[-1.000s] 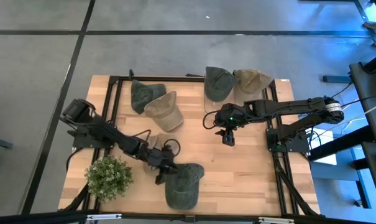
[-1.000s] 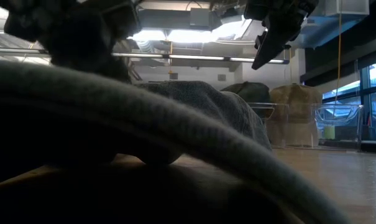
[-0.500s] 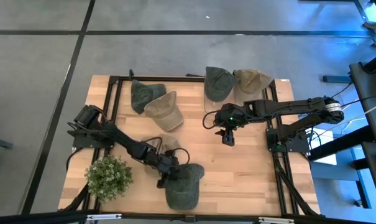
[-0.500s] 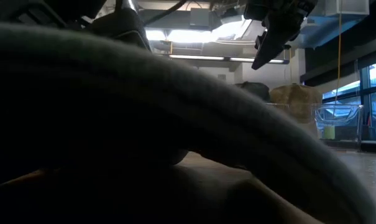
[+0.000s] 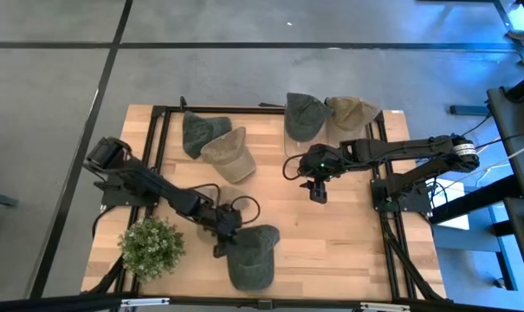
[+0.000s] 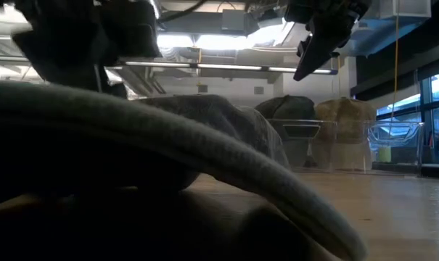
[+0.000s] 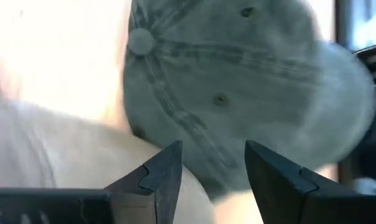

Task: Pick & Place hat
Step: Put the bottom black cap into the left transparent bin

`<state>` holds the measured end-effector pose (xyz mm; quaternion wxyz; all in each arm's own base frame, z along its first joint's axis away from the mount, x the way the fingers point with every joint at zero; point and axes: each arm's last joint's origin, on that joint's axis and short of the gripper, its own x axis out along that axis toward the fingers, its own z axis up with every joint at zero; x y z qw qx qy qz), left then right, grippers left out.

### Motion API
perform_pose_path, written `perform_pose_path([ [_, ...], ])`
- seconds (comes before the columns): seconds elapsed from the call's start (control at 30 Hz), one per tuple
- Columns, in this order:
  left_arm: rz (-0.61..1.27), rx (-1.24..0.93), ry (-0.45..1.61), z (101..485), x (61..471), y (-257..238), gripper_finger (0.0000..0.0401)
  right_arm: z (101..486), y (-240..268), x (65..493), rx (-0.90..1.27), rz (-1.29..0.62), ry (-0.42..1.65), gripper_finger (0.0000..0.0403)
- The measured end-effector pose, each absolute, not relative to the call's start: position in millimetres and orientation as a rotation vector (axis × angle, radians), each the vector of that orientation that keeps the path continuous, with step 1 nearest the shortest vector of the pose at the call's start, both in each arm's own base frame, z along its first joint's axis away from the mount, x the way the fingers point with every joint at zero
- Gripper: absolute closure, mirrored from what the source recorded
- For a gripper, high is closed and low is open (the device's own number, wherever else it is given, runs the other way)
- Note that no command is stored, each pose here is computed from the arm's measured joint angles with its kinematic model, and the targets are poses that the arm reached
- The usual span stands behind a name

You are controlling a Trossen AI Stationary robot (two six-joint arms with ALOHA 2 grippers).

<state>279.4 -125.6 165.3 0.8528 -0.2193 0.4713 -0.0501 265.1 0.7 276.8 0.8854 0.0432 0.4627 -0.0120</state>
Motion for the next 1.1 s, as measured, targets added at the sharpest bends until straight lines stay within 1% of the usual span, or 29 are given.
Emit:
perform_pose_path([
  [0.13,-0.078,-0.671,0.962,188,271,-128,0.0236,277,1,265,0.073,-0.016,0.963,0.0214],
  [0.2,-0.059,-0.776,0.953,196,267,-132,0.0244,277,1,265,0.069,-0.014,0.964,0.0214],
  [0.27,-0.052,-0.830,0.963,199,262,-141,0.0255,277,1,265,0.053,-0.006,0.964,0.0214],
  [0.5,0.087,-0.948,0.987,185,248,-171,0.0292,277,1,265,0.029,0.007,0.964,0.0214],
  [0.73,0.314,-1.119,0.868,173,248,-179,0.0308,277,1,265,0.022,0.010,0.963,0.0214],
  [0.9,0.406,-1.129,0.808,163,250,-178,0.0301,277,1,265,0.024,0.010,0.962,0.0214],
  [1.0,0.443,-1.149,0.823,155,252,-179,0.0280,277,1,265,0.028,0.007,0.962,0.0214],
  [1.1,0.478,-1.178,0.849,145,253,-180,0.0250,277,1,265,0.028,0.007,0.962,0.0214],
])
